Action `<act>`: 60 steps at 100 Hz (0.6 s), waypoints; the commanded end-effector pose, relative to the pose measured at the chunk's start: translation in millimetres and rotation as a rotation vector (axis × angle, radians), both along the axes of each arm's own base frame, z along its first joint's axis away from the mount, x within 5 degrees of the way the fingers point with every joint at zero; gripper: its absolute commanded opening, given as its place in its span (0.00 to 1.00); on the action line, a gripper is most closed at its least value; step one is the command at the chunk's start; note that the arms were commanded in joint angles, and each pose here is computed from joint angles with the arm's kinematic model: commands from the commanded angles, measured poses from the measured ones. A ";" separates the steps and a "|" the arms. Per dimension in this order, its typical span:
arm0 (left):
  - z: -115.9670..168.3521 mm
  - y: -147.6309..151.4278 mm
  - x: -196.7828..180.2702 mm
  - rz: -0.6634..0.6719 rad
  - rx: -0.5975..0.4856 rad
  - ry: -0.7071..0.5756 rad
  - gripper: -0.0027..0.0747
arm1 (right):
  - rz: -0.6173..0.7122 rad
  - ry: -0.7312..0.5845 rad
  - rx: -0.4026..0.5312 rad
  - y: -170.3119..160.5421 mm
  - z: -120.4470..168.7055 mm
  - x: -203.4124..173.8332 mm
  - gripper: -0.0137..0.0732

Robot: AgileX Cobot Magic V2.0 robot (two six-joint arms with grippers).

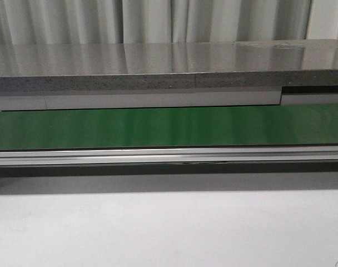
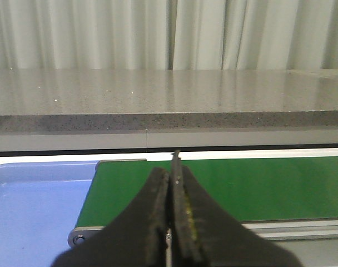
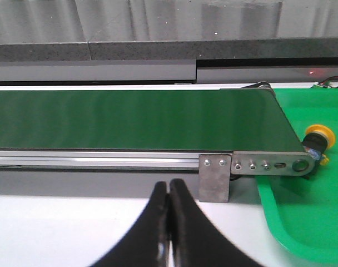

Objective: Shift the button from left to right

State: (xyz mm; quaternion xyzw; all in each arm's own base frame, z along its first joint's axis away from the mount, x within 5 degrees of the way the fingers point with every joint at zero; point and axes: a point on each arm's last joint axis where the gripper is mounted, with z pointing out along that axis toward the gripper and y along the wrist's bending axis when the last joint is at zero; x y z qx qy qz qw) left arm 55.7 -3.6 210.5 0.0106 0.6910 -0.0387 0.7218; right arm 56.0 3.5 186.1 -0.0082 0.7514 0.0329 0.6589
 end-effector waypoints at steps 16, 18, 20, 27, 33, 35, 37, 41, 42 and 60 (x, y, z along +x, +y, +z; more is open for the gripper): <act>-11.6 0.7 -0.2 0.018 -0.013 -0.043 0.01 | 0.000 -0.117 0.007 -0.1 13.8 -1.4 0.08; -11.6 0.8 -0.2 0.020 -0.013 -0.043 0.01 | 0.000 -0.117 0.007 -0.1 13.8 -1.4 0.08; -11.6 0.9 -0.2 0.022 -0.013 -0.043 0.01 | 0.000 -0.117 0.007 -0.1 13.8 -1.4 0.08; -11.6 0.9 -0.2 0.021 -0.013 -0.043 0.01 | 0.000 -0.117 0.007 -0.1 13.8 -1.4 0.08; -11.6 0.9 -0.2 0.021 -0.013 -0.043 0.01 | 0.000 -0.117 0.007 -0.1 13.8 -1.4 0.08; -11.6 0.9 -0.2 0.021 -0.013 -0.043 0.01 | 0.000 -0.117 0.007 -0.1 13.8 -1.4 0.08; -11.6 0.9 -0.2 0.021 -0.013 -0.043 0.01 | 0.000 -0.117 0.007 -0.1 13.8 -1.4 0.08; -11.6 0.9 -0.2 0.021 -0.013 -0.043 0.01 | 0.000 -0.117 0.007 -0.1 13.8 -1.4 0.08; -11.6 0.9 -0.2 0.021 -0.013 -0.043 0.01 | 0.000 -0.117 0.007 -0.1 13.8 -1.4 0.08; -11.6 0.9 -0.2 0.021 -0.013 -0.043 0.01 | 0.000 -0.117 0.007 -0.1 13.8 -1.4 0.08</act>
